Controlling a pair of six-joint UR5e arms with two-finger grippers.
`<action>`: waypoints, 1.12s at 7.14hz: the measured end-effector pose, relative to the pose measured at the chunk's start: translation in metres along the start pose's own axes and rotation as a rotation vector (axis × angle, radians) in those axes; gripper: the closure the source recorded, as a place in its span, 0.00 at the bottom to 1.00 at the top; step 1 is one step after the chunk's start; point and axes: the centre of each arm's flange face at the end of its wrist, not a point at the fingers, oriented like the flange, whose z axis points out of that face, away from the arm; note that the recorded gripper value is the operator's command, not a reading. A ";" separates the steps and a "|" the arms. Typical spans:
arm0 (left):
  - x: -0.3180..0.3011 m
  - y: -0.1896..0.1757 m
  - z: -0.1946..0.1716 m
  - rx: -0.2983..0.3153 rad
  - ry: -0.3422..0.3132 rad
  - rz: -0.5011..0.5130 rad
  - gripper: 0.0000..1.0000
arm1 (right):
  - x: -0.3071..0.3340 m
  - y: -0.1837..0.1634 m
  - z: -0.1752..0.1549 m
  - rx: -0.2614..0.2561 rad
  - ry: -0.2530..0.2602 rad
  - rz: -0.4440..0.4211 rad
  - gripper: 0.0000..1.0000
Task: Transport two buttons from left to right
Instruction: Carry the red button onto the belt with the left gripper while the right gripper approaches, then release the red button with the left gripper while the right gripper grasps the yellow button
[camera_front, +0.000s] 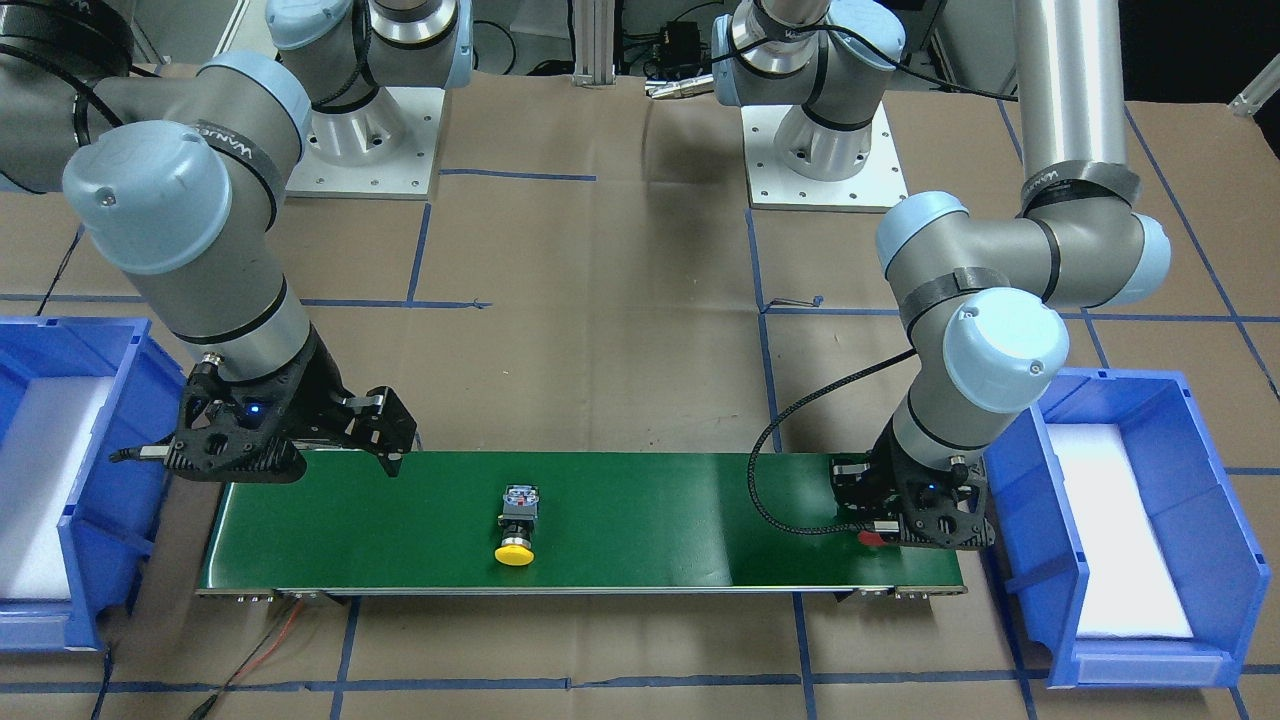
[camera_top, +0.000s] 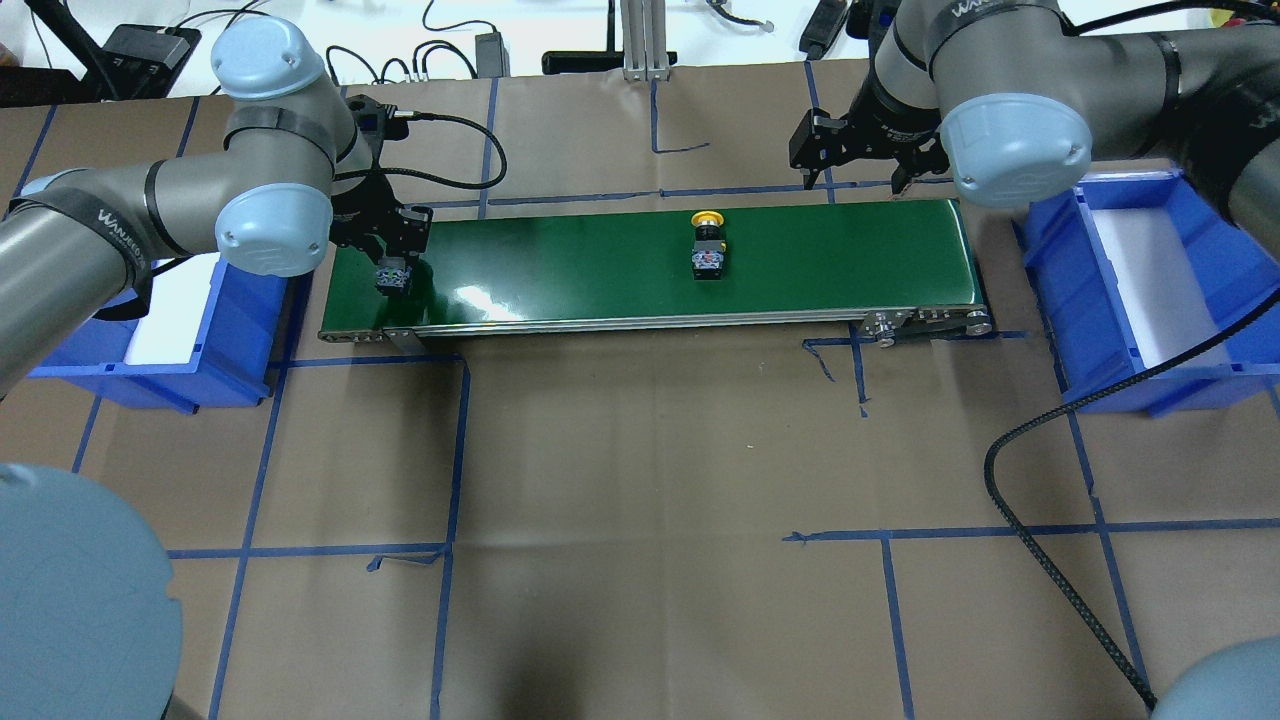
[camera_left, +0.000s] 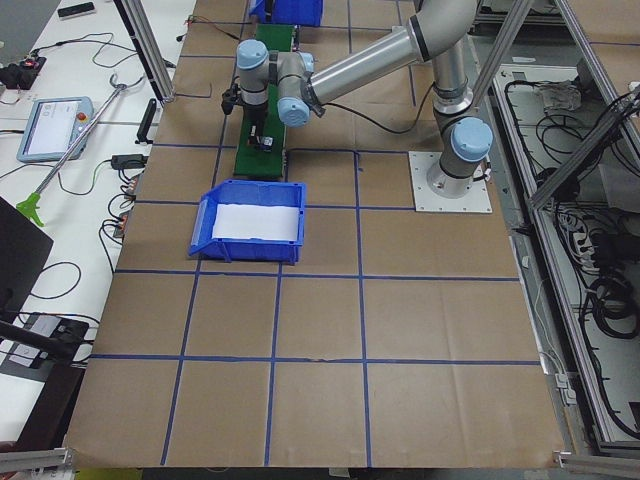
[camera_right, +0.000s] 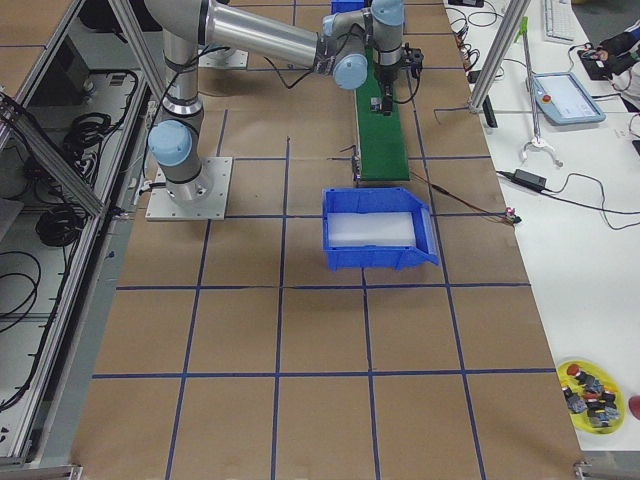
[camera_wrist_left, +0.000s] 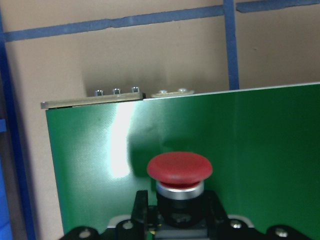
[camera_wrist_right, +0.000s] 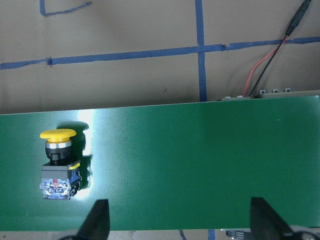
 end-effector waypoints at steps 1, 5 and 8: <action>0.000 0.000 0.001 -0.001 0.002 -0.008 0.04 | 0.000 -0.002 0.005 -0.004 0.000 0.018 0.00; -0.005 -0.009 -0.023 0.023 -0.002 -0.019 0.00 | 0.000 -0.014 0.028 0.024 -0.001 0.050 0.00; -0.008 -0.011 -0.105 -0.065 0.010 -0.016 0.00 | 0.001 -0.022 0.054 0.027 -0.002 0.050 0.00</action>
